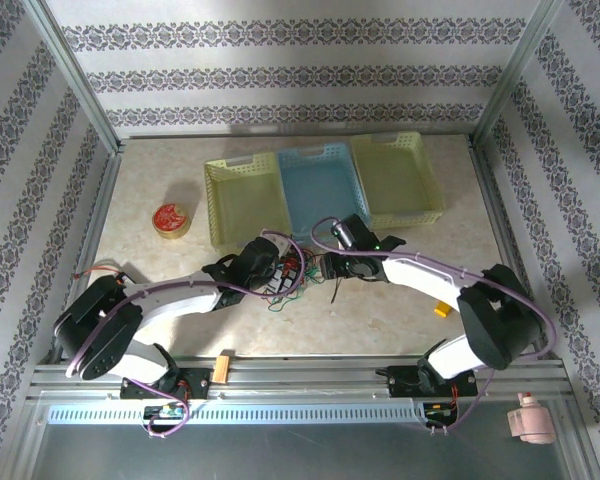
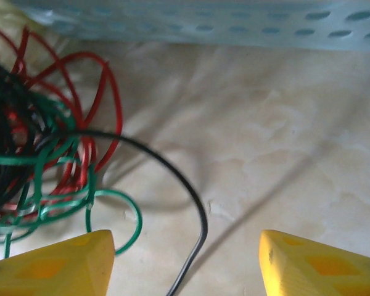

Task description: Untangle the cables

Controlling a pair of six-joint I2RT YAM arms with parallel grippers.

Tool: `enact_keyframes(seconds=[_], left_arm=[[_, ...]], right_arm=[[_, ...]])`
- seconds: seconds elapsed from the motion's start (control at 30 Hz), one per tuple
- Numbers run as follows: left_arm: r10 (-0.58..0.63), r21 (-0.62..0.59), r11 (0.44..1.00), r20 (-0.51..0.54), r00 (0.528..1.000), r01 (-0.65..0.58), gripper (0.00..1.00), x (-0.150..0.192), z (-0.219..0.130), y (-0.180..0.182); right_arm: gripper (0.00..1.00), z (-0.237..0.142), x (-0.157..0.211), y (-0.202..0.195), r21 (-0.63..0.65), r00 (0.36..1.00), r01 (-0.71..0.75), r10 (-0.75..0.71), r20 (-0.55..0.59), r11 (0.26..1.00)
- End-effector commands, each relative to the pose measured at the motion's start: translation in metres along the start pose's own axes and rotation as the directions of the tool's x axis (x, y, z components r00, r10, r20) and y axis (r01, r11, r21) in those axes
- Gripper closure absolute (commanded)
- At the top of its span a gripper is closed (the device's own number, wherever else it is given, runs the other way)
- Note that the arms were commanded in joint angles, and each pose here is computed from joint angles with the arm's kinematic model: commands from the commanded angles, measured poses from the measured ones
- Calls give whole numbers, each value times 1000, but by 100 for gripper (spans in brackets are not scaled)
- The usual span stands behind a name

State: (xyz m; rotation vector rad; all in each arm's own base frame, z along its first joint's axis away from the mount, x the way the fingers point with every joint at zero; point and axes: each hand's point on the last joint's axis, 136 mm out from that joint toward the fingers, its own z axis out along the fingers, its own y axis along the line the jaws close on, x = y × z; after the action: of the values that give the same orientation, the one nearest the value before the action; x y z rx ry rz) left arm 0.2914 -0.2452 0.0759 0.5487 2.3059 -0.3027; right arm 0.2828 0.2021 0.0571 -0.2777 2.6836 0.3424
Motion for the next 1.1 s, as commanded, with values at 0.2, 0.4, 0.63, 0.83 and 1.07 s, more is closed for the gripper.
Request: enact_keyframes(seconds=[0.2, 0.4, 0.63, 0.83, 1.07], left_arm=[[20, -22, 1000, 23, 1000, -19, 12, -13, 12, -2], [13, -44, 999, 2, 1000, -13, 27, -6, 17, 4], [-2, -52, 999, -45, 999, 0, 61, 9, 19, 12], [-8, -74, 997, -97, 995, 1, 82, 28, 23, 20], [-19, -109, 994, -157, 987, 2, 100, 45, 23, 28]], right_arm=[[55, 26, -14, 6, -11, 1000, 15, -15, -26, 1000], [92, 32, -4, -5, 27, 1000, -20, 21, -17, 999], [100, -10, -9, 0, -1, 994, 58, -58, 91, 998], [100, -61, -25, -5, 36, 967, 83, -90, 240, 996], [100, -116, -60, -14, 118, 895, 84, -127, 427, 989]])
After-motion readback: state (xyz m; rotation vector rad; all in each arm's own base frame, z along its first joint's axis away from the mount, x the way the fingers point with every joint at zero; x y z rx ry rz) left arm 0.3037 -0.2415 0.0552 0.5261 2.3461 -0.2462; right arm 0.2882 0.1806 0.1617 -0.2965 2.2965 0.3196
